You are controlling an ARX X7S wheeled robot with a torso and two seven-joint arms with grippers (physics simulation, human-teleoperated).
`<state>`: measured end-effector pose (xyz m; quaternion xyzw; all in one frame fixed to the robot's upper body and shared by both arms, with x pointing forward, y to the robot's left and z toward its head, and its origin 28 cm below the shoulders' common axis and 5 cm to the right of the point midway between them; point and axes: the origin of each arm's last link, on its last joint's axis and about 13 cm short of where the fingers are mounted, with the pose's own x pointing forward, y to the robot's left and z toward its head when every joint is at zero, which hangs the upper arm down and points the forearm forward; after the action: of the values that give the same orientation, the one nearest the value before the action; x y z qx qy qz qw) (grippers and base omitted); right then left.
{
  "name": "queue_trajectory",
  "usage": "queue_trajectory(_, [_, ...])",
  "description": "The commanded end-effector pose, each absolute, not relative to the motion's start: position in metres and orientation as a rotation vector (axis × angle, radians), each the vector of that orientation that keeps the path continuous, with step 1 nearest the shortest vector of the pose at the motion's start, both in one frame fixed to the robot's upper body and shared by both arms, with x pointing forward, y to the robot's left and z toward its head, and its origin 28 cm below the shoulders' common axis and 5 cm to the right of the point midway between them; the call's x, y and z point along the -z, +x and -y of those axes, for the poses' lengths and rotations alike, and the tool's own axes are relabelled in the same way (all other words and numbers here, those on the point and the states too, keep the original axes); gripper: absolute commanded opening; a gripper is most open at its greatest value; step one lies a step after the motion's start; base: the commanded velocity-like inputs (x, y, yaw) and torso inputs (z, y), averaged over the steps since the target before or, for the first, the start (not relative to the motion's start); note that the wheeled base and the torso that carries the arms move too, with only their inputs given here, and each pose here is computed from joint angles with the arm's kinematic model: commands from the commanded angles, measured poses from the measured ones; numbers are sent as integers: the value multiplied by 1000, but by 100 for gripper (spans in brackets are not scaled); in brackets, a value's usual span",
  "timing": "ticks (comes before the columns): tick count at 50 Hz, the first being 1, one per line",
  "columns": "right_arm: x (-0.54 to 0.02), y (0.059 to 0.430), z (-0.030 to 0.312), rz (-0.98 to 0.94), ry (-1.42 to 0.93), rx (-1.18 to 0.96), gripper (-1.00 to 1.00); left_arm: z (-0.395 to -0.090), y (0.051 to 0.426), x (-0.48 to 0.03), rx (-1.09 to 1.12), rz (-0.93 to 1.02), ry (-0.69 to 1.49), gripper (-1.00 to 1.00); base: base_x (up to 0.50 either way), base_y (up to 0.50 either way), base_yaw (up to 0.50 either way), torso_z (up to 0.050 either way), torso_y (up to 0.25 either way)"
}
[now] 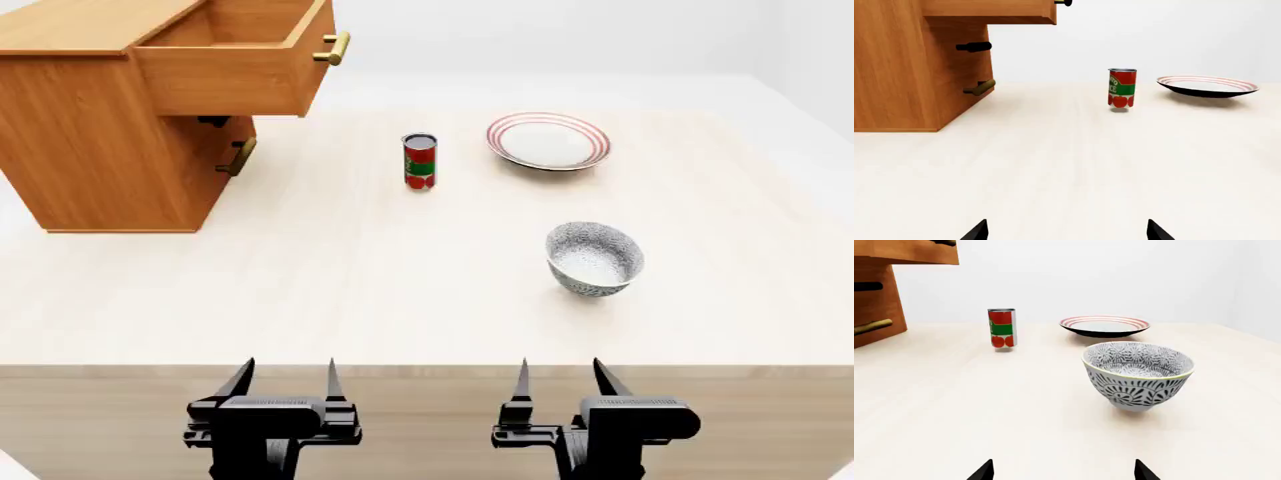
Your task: Put the bowl in the top drawer of the cabinet.
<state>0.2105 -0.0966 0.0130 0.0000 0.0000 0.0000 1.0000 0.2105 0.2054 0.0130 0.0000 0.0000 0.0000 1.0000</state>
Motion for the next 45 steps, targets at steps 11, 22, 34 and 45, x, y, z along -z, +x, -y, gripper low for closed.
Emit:
queue_trajectory(11, [-12,210,97,-10,10,-13,100,-205,211,-12,-1,0,4,100,0,134,0,0,0])
queue_trajectory(22, [-11,211,96,-20,9,-18,100,-206,212,-11,3,-10,-12,100,0,499,0,0,0])
queue_trajectory(34, [-11,212,96,-27,5,-20,100,-206,212,-11,3,-14,-21,100,0,500,0,0,0])
queue_trajectory(45, [-11,210,96,-27,5,-20,100,-206,212,-11,0,-14,-24,100,0,500,0,0,0])
